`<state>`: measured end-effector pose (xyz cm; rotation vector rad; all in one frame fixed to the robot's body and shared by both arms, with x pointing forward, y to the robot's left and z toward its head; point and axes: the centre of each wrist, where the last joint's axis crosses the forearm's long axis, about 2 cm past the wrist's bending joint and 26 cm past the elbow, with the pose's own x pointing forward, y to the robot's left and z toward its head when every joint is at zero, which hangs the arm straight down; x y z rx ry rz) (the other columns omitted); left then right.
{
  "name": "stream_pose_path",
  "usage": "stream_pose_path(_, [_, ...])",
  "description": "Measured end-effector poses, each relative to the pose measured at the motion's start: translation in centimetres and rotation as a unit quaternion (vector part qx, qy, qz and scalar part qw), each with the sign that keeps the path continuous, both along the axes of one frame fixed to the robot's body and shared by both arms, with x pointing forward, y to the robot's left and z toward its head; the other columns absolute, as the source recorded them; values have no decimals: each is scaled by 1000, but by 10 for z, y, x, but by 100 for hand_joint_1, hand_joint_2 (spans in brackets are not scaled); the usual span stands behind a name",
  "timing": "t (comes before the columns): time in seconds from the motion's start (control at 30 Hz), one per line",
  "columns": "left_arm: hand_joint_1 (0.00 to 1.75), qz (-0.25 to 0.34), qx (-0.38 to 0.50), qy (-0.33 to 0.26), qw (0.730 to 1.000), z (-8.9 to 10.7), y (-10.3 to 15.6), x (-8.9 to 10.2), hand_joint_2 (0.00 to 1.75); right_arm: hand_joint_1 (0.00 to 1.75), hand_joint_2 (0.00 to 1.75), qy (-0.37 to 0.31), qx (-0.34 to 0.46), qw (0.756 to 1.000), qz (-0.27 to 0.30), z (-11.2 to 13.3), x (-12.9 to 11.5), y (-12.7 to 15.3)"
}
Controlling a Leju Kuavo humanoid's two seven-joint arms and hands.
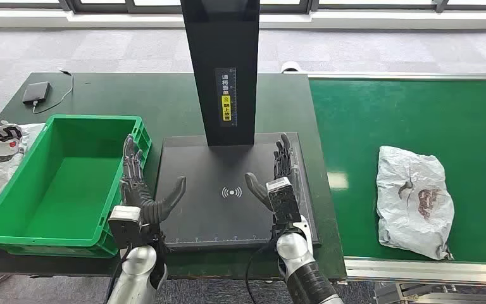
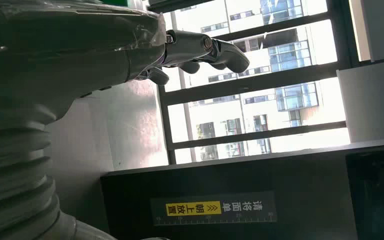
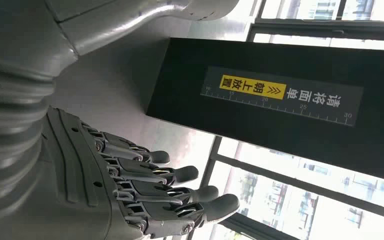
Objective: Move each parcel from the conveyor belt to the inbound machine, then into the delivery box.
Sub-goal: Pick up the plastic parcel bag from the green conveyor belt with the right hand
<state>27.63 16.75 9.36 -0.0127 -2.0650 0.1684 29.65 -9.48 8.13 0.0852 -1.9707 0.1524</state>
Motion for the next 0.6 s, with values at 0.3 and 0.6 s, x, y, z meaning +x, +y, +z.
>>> stream_pose_path(0.3, [0, 1, -1, 0, 1000, 0, 0, 0, 175, 0, 175, 1, -9, 1000, -14, -2, 0, 0])
stream_pose_path(0.6, [0, -1, -6, 2, 1000, -1, 1, 0, 175, 0, 175, -95, -325, 934, -114, -5, 14, -26])
